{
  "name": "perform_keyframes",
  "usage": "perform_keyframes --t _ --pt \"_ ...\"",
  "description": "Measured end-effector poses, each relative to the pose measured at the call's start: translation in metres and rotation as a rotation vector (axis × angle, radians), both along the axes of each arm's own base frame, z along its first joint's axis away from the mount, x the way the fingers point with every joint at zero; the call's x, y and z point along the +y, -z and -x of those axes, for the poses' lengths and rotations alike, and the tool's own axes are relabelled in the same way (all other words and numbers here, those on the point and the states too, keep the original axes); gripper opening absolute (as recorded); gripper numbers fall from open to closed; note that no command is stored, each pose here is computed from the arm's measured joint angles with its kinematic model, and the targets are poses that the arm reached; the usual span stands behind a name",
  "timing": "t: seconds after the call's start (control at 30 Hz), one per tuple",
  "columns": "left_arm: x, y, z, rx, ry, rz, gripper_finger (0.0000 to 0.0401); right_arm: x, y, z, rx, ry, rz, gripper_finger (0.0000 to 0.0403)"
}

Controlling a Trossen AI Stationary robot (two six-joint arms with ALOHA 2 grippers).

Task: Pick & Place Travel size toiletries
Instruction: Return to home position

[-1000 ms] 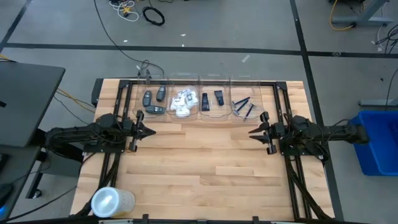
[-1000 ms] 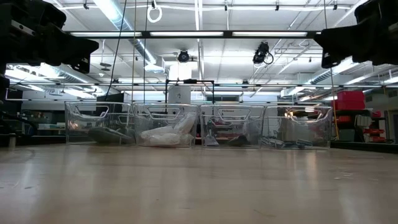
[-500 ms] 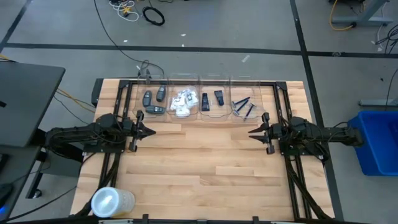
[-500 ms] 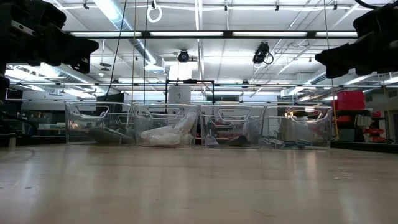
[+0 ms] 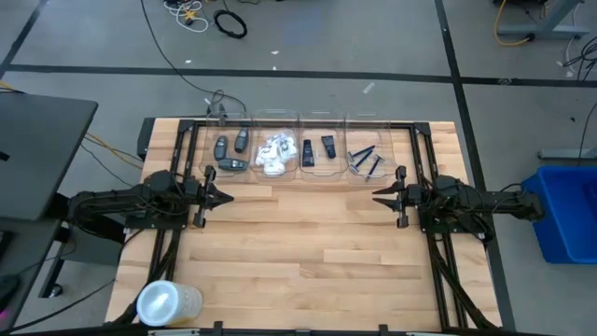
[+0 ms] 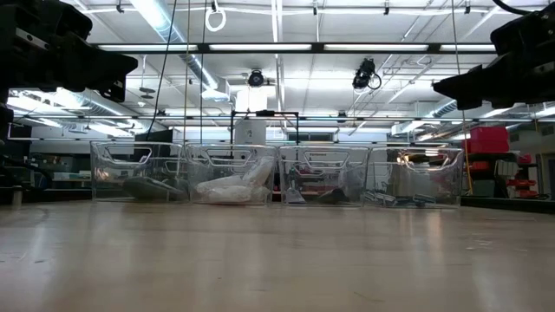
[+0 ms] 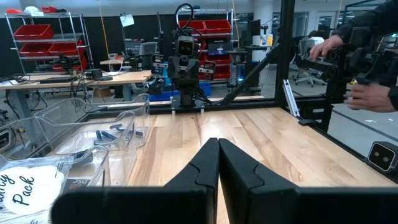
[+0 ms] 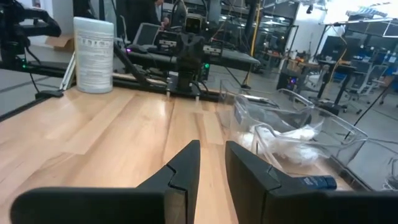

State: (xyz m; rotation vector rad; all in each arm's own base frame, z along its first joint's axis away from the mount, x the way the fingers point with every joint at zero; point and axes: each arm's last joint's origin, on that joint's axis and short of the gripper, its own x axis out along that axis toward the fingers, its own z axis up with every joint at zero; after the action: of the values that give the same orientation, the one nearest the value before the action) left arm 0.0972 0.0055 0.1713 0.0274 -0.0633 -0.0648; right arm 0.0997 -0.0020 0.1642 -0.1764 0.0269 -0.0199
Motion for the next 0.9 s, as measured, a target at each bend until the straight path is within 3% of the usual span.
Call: perform_keyframes --t 0.9 --pt "0.0000 0.0000 0.0000 0.000 0.000 0.000 0.0015 0.0001 -0.0001 0.0000 -0.001 -0.004 -0.007 0.0086"
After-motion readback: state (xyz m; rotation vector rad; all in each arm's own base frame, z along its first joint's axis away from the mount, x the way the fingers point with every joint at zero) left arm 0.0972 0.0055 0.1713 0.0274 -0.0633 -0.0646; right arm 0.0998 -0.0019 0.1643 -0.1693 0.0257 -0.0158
